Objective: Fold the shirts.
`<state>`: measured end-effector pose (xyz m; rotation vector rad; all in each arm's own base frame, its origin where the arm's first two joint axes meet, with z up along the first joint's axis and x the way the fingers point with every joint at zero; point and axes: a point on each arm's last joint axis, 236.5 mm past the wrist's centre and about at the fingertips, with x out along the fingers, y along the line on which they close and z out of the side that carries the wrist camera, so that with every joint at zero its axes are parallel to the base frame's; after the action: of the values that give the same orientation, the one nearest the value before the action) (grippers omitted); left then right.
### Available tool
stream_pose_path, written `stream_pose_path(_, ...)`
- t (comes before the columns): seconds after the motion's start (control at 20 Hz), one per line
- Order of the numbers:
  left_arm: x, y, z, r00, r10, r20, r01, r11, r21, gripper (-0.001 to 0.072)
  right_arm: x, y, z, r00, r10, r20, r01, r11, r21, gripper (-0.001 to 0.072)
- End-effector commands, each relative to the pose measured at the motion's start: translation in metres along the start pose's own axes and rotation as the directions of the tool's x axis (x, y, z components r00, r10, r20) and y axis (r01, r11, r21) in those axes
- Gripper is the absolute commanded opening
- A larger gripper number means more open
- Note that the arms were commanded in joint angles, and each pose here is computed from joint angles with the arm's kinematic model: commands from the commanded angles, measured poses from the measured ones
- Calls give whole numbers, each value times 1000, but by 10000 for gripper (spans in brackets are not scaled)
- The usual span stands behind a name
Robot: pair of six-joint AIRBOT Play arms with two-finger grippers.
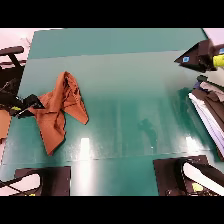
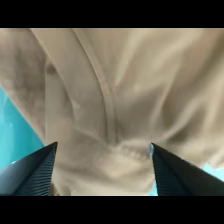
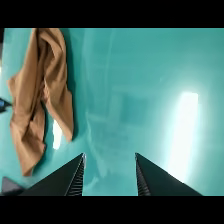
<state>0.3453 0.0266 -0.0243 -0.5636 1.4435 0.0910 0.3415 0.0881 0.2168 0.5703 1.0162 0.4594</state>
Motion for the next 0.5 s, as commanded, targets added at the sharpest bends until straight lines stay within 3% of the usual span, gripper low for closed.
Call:
stream_pose_path(0.0,19,-18,5,994,-106,-22,104,991,-79,687,17,1,-15,999,18,-35,-18,1000,13,385)
stream_pose_path(0.15,42,-35,8,985,-165,-47,159,981,-112,685,6,17,-3,997,28,71,-26,999,-30,385)
stream_pose_path(0.2,41,-40,12,984,-175,-28,171,979,-108,564,1,22,0,994,30,103,-26,999,-42,385)
stream_pose_path(0.25,36,-47,18,979,-204,0,203,974,-99,380,-6,25,3,991,30,132,-23,998,-51,384)
stream_pose_path(0.3,29,-56,23,972,-236,23,237,969,-75,122,-11,25,4,988,26,150,-18,998,-53,385)
stream_pose_path(0.35,18,-66,28,964,-264,46,265,964,-34,26,-16,23,4,987,19,161,-11,999,-50,385)
stream_pose_path(0.45,-10,-82,34,952,-298,77,298,955,14,25,-21,19,2,987,7,163,0,999,-40,385)
